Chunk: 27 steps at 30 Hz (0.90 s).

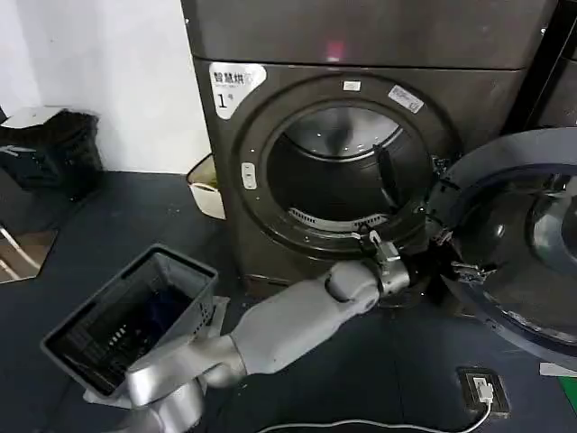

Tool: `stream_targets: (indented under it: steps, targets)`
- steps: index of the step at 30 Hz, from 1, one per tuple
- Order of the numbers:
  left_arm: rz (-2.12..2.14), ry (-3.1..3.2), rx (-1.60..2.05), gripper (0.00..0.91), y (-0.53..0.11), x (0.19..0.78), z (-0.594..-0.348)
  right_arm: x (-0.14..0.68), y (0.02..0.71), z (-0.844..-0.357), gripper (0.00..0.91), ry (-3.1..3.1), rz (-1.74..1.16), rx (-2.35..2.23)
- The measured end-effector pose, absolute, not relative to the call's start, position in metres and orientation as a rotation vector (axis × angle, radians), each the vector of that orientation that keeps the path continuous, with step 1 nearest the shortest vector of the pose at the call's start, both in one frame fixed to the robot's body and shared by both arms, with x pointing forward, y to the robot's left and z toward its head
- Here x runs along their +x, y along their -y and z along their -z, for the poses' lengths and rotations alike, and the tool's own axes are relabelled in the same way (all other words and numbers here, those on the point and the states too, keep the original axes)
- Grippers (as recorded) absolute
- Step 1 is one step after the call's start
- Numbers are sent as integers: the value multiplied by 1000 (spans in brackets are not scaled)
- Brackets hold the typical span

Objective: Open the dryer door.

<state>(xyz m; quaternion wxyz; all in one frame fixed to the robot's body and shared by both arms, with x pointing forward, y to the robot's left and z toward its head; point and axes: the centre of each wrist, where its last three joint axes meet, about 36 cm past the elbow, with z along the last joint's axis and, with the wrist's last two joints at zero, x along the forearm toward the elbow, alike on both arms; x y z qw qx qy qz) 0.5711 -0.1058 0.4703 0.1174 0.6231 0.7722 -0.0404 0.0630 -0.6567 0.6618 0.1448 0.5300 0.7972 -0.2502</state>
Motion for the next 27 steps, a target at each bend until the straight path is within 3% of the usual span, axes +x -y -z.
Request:
stream_targets:
  steps: [11, 18, 27]
  targets:
    - [348, -2040, 1870, 907, 123, 527, -493, 67, 653, -673, 907, -2293, 709, 1532]
    - [298, -2140, 1804, 907, 45, 523, -471, 73, 652, -671, 907, -2281, 739, 1518]
    - [131, -2284, 1660, 907, -58, 507, -484, 70, 645, -679, 907, -2222, 853, 1562]
